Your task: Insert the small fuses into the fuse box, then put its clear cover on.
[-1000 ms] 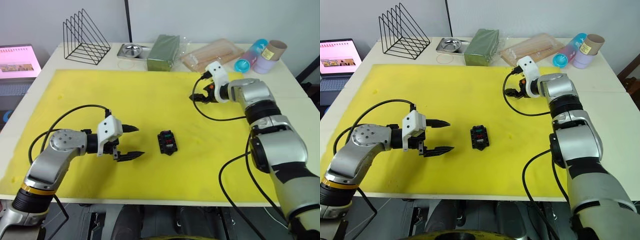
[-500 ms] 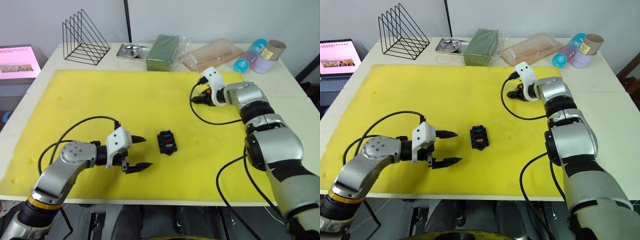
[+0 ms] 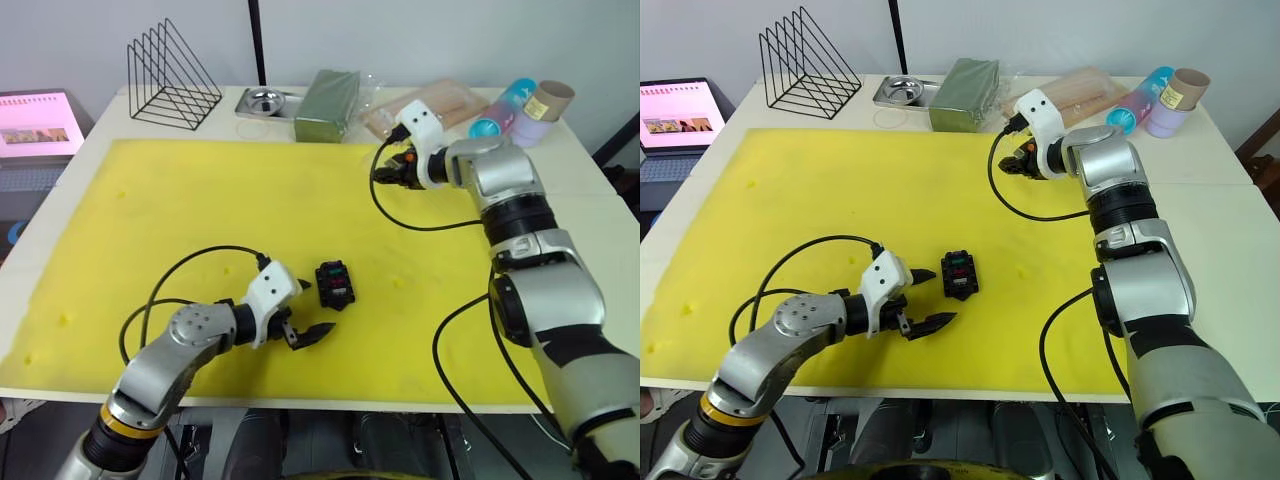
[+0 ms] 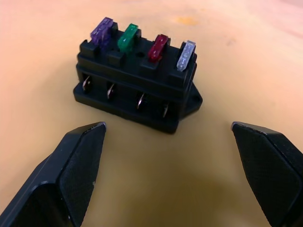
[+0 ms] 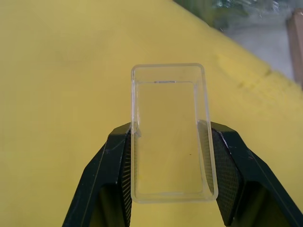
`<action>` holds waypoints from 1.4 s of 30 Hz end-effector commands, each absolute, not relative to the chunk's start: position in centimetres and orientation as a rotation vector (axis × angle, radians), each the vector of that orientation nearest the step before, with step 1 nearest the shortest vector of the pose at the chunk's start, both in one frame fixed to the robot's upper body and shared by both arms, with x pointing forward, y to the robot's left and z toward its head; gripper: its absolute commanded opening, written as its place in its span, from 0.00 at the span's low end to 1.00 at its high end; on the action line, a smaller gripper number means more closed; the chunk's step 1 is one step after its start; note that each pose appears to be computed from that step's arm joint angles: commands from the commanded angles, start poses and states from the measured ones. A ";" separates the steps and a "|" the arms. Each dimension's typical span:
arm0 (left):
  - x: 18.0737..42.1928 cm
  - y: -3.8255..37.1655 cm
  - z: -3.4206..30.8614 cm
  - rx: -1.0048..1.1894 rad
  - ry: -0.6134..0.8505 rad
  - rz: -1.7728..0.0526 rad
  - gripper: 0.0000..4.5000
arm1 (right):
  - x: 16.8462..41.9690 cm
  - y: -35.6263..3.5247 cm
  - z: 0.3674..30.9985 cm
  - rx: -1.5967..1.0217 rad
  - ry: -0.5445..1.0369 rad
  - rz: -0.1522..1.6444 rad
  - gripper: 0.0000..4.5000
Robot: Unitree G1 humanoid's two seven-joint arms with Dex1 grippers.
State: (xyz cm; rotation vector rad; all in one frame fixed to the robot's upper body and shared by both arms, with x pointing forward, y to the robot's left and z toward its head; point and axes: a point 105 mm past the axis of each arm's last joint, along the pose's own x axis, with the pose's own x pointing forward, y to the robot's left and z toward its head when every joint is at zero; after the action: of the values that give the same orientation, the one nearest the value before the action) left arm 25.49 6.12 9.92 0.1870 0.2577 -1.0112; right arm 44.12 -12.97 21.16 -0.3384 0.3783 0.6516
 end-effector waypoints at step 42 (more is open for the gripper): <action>30.0 2.4 9.2 0.264 0.163 -0.934 0.63 | 38.5 -12.5 27.1 -0.353 0.166 0.588 0.40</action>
State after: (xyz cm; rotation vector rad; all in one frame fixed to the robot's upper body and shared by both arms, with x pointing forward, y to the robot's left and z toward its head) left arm 29.59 1.20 9.31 0.2468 0.1579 -0.8705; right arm 39.67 -12.31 24.83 -0.3341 0.2491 0.5650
